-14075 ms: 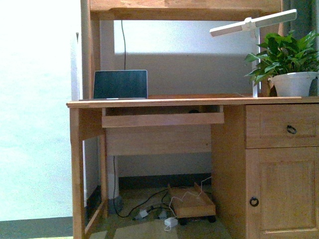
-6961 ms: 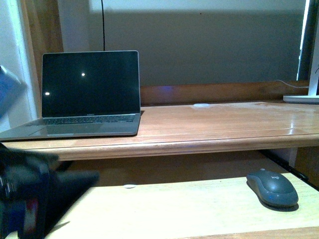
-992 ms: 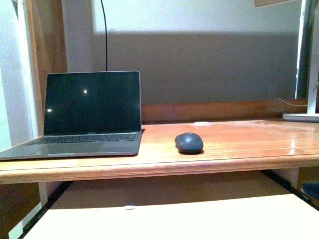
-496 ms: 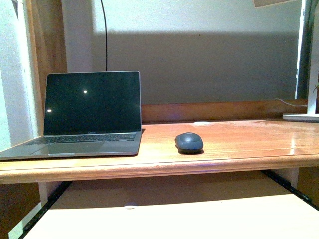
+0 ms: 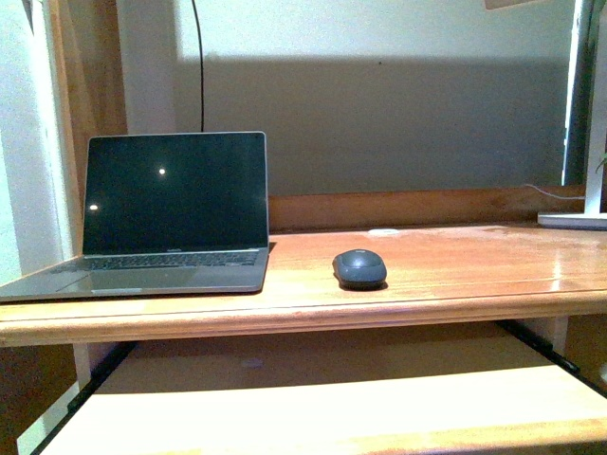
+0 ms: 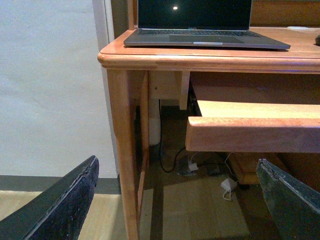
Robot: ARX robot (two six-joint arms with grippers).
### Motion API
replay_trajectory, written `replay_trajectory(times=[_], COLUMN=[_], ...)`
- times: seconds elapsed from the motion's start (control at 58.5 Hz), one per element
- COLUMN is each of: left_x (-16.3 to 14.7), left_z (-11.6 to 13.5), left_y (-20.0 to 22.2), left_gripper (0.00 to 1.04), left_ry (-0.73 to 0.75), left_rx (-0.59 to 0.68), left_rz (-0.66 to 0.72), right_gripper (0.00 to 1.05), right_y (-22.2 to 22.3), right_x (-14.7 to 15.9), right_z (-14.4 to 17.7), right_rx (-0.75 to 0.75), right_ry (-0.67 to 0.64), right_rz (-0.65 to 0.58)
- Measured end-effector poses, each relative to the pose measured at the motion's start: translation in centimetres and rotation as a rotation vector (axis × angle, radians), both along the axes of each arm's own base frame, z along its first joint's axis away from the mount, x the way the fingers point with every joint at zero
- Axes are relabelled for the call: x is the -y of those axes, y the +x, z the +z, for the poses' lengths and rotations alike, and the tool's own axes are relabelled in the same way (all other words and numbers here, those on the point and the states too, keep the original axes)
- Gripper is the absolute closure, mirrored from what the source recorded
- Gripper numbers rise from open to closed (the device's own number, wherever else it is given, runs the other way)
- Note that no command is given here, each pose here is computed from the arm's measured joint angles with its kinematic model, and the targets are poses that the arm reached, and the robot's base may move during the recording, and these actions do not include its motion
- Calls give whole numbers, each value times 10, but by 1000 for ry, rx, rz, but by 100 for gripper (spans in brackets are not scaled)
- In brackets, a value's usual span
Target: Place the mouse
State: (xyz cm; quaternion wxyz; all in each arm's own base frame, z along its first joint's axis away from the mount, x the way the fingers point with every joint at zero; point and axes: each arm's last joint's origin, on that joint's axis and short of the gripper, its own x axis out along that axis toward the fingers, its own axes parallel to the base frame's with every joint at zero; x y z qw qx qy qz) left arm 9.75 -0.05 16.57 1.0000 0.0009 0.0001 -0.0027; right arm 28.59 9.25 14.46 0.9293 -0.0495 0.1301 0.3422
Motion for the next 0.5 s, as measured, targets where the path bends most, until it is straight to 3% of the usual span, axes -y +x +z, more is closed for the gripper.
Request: replay_trajectory(times=[0.496], left_x=[0], left_z=[0], left_y=[0], left_gripper=[8], left_ry=[0], left_rx=[0], left_rz=[0], right_gripper=[7], right_y=[71], right_x=[-92], right_z=[3], right_rx=[3], right_ry=[-35], right_rz=[-296])
